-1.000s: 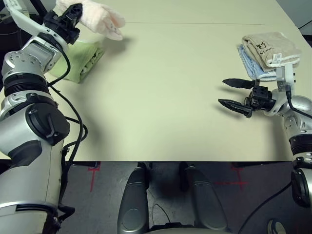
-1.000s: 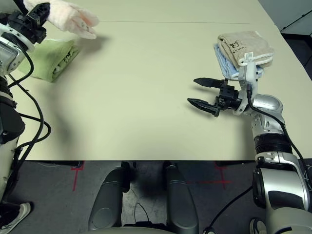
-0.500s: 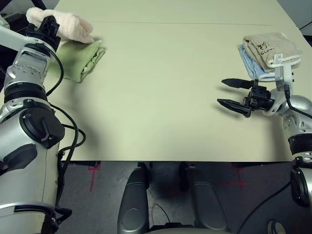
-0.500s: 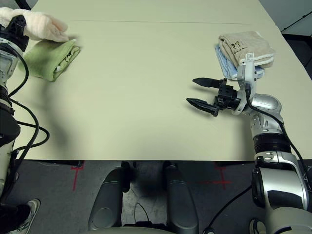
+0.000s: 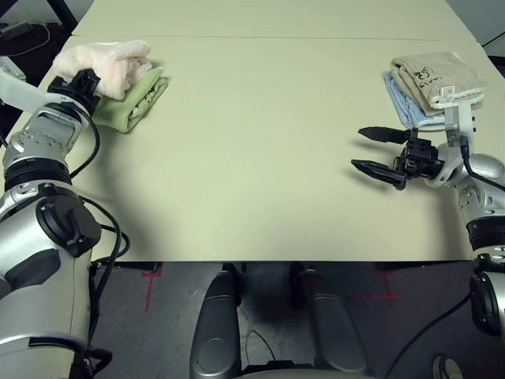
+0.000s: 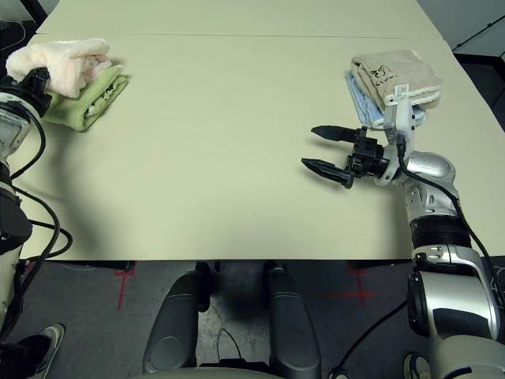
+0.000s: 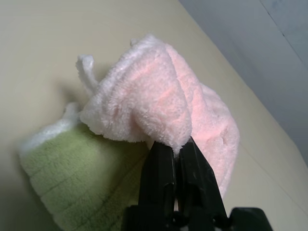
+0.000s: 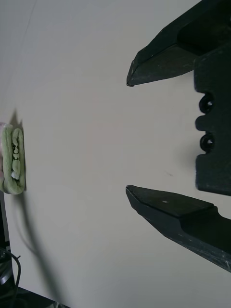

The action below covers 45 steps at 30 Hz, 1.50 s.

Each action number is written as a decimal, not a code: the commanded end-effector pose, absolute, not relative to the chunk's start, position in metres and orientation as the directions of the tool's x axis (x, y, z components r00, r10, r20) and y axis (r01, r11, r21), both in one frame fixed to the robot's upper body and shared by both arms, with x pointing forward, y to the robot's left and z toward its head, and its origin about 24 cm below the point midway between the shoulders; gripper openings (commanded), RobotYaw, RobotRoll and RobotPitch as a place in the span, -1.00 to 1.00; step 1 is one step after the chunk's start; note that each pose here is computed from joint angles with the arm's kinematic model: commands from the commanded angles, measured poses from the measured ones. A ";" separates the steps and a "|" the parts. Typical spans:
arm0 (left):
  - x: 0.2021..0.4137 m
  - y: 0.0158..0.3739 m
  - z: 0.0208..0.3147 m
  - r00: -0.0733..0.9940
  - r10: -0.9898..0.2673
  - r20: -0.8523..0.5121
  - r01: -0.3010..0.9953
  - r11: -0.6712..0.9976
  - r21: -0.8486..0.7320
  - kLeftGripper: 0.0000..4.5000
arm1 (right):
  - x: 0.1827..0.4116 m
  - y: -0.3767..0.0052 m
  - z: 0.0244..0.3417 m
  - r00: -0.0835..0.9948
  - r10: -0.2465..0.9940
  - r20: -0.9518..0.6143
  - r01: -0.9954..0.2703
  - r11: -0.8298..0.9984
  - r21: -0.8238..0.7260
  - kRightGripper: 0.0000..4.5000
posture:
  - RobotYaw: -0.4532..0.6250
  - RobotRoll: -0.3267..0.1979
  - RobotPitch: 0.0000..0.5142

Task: Fold the towel and set it aside.

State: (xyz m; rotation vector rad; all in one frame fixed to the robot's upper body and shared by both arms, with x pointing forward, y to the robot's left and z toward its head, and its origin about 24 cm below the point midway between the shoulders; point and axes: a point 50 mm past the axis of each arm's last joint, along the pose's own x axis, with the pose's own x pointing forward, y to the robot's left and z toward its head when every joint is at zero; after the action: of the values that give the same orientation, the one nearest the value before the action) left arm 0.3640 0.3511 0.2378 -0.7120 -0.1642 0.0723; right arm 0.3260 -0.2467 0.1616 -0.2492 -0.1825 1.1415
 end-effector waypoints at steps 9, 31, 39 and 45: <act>0.343 0.350 0.228 0.991 0.135 0.011 -0.087 0.698 -0.711 -0.99 | 0.328 -0.240 0.157 0.385 0.923 0.002 -0.886 0.370 -0.280 1.00 | -0.01 0.25 0.01; 0.328 0.336 0.230 0.990 0.043 -0.137 -0.100 0.895 -0.435 0.98 | 0.331 -0.236 0.156 0.382 0.924 0.013 -0.887 0.371 -0.275 1.00 | 0.01 0.25 0.02; 0.294 0.332 0.233 0.953 -0.031 -0.300 0.000 0.994 -0.105 0.98 | 0.333 -0.233 0.157 0.387 0.921 0.037 -0.881 0.382 -0.279 1.00 | 0.01 0.25 0.01; 0.266 0.312 0.255 0.927 -0.192 -0.322 0.263 0.945 0.193 0.98 | 0.335 -0.230 0.159 0.389 0.919 0.067 -0.878 0.392 -0.276 1.00 | 0.03 0.25 0.03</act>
State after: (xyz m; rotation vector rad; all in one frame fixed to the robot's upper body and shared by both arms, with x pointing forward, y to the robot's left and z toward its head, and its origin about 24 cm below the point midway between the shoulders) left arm 0.2687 0.3228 0.2460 0.1435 0.3409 -0.1608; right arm 0.3358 -0.2279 0.1595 -0.2149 -0.2148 1.1585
